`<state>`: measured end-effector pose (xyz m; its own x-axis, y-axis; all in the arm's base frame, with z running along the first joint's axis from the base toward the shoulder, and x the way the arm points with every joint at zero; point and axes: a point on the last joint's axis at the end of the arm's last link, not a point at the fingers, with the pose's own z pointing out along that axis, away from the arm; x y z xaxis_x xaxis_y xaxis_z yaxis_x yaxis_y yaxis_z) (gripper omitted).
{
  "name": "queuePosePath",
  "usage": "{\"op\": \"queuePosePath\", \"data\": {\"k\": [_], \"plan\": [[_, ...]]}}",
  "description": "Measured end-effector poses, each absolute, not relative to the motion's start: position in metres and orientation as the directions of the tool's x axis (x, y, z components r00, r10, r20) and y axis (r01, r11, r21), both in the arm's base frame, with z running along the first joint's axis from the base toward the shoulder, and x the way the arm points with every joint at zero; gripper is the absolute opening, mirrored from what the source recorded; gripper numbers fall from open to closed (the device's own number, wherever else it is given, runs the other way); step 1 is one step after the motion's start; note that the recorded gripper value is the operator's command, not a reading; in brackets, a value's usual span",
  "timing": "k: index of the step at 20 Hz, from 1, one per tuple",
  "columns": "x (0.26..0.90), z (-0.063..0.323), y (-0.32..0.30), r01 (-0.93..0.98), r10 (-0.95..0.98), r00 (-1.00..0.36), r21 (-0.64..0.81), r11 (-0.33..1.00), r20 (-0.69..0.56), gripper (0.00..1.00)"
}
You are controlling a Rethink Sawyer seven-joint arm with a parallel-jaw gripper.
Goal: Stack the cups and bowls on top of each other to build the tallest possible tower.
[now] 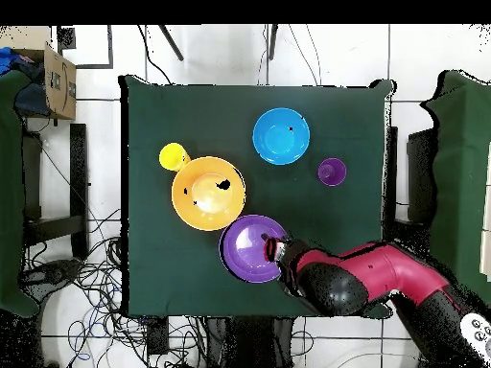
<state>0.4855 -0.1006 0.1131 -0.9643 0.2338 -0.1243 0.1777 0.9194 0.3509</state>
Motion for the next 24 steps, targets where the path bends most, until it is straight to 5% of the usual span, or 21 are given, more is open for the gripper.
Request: {"op": "queuePosePath", "data": {"k": [24], "plan": [[0.479, 0.100, -0.107, 0.193, 0.257, -0.956, 0.353, 0.916, -0.143, 1.00]]}}
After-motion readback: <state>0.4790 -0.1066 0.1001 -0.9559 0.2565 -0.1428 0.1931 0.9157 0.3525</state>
